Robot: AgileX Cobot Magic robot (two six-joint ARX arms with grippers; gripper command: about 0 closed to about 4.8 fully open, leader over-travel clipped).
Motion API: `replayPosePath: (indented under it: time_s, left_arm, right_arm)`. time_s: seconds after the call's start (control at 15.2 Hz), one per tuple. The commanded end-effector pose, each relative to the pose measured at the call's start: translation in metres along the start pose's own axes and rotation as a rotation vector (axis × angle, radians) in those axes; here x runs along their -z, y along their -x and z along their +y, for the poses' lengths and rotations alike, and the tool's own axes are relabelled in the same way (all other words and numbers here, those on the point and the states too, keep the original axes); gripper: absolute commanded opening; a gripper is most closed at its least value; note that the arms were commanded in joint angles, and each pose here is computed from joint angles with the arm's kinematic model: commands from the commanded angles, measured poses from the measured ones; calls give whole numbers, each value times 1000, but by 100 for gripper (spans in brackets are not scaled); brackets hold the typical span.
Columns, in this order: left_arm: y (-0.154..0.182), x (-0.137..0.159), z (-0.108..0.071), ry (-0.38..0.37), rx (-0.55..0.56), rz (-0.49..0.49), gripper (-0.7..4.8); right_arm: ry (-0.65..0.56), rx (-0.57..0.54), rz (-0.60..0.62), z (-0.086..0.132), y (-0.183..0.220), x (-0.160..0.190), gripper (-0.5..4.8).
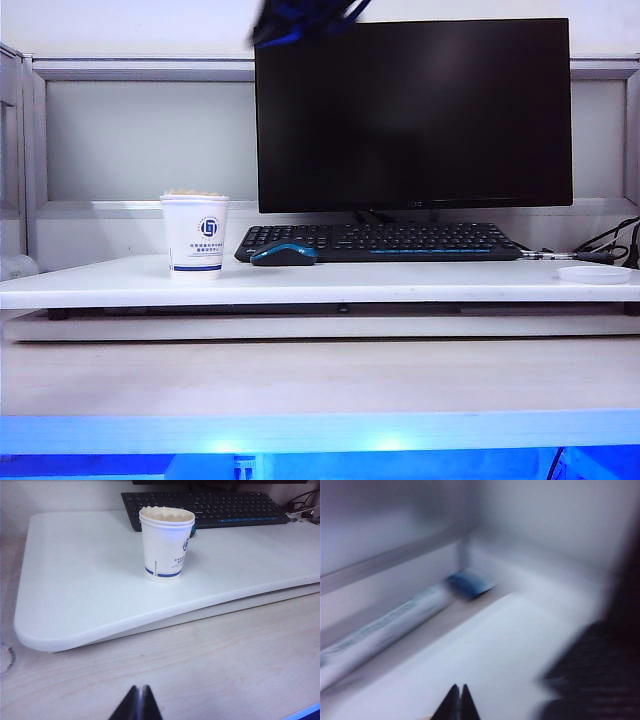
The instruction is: Pick up the badminton from the table and put it into the white paper cup.
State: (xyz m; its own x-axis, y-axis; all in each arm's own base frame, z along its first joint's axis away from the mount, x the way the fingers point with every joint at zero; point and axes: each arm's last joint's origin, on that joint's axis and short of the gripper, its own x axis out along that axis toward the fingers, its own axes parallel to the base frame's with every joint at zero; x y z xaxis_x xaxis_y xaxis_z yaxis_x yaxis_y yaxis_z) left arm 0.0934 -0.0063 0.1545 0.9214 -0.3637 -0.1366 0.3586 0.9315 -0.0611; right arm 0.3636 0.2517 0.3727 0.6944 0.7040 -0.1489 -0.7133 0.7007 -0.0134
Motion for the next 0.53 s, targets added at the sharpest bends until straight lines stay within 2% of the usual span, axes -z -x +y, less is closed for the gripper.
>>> replayPosePath:
  time_s: [0.07, 0.13, 0.26, 0.33, 0.53]
  left_arm:
    - [0, 2, 0, 0, 7, 21, 21]
    - [0, 2, 0, -3, 5, 21, 21]
    - [0, 2, 0, -3, 2, 21, 21]
    - [0, 2, 0, -7, 2, 21, 21]
    - [0, 2, 0, -7, 2, 21, 21]
  right_arm:
    - [37, 155, 1, -21, 22, -15, -6]
    - [23, 202, 5, -36, 39, -23, -6]
    - [20, 253, -13, -51, 58, -33, -6]
    - [21, 320, -52, -67, 84, -47, -6]
    - [12, 423, -49, -82, 135, -67, -6]
